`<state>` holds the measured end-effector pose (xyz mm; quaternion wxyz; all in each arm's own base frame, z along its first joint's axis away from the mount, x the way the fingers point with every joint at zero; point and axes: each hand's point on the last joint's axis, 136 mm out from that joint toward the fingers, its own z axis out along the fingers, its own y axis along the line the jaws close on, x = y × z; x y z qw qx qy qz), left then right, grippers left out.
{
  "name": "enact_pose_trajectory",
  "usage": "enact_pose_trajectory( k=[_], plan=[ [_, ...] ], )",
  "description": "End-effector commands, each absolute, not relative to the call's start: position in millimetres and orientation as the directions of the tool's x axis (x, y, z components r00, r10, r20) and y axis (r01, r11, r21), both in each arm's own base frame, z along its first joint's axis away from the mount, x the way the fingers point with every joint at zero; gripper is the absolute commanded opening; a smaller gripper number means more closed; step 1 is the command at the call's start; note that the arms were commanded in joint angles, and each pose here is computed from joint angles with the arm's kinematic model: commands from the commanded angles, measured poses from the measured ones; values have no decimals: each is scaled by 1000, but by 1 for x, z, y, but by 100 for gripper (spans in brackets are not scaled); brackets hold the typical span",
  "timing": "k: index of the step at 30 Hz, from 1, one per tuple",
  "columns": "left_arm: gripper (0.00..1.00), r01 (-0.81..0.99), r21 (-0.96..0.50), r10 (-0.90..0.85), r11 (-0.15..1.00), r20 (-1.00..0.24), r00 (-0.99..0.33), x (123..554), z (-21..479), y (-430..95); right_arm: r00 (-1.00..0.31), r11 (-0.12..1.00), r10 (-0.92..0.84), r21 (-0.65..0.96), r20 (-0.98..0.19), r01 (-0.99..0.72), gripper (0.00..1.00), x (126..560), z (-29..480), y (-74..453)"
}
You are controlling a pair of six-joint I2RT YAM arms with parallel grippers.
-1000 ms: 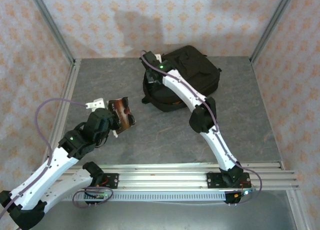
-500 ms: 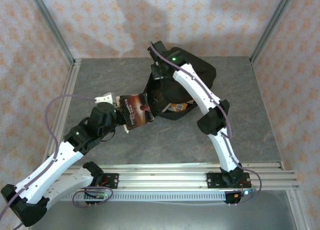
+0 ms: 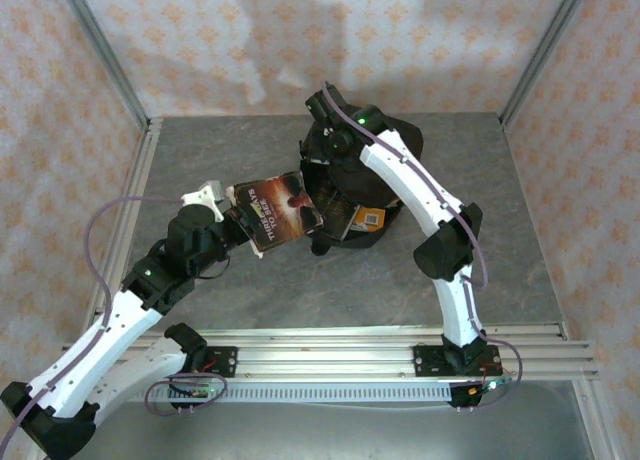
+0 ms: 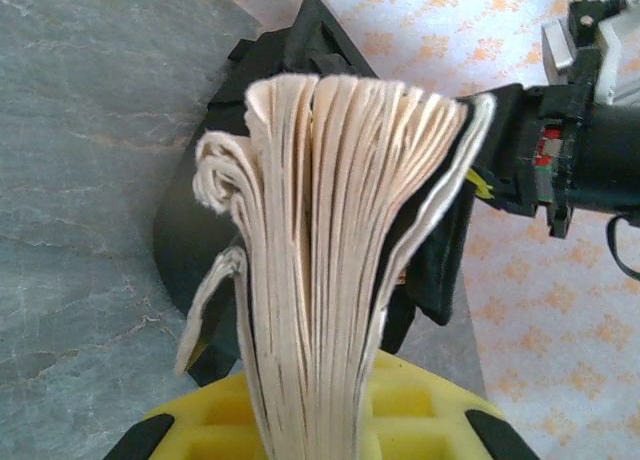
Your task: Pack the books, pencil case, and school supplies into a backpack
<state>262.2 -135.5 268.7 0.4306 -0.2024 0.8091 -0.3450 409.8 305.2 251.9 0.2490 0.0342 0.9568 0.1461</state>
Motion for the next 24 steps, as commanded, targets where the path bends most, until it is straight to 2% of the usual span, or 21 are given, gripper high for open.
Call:
enact_pose_trajectory(
  k=[1,7,16,18,19,21,24],
  plan=[
    [0,-24,-799,-687,601,-501,-526,275,272,-142,-837,876,293,480,-462,42,0,405,295,323],
    [0,-4,-885,-727,465,-380,-572,292,258,-169,-849,849,337,520,-406,88,0,399,287,339],
    [0,16,-901,-742,433,-366,-562,305,261,-176,-878,845,277,535,-390,28,3,376,284,380],
    [0,23,-913,-749,407,-348,-563,308,261,-179,-878,874,228,485,-420,-5,10,375,278,376],
    [0,28,-918,-752,395,-340,-565,309,262,-181,-880,888,204,459,-429,-19,16,375,273,373],
    [0,43,-925,-752,378,-333,-569,310,265,-184,-869,922,118,377,-481,-84,38,376,270,362],
    [0,69,-921,-752,384,-355,-556,309,271,-182,-815,966,-6,206,-579,-154,59,380,277,336]
  ],
)
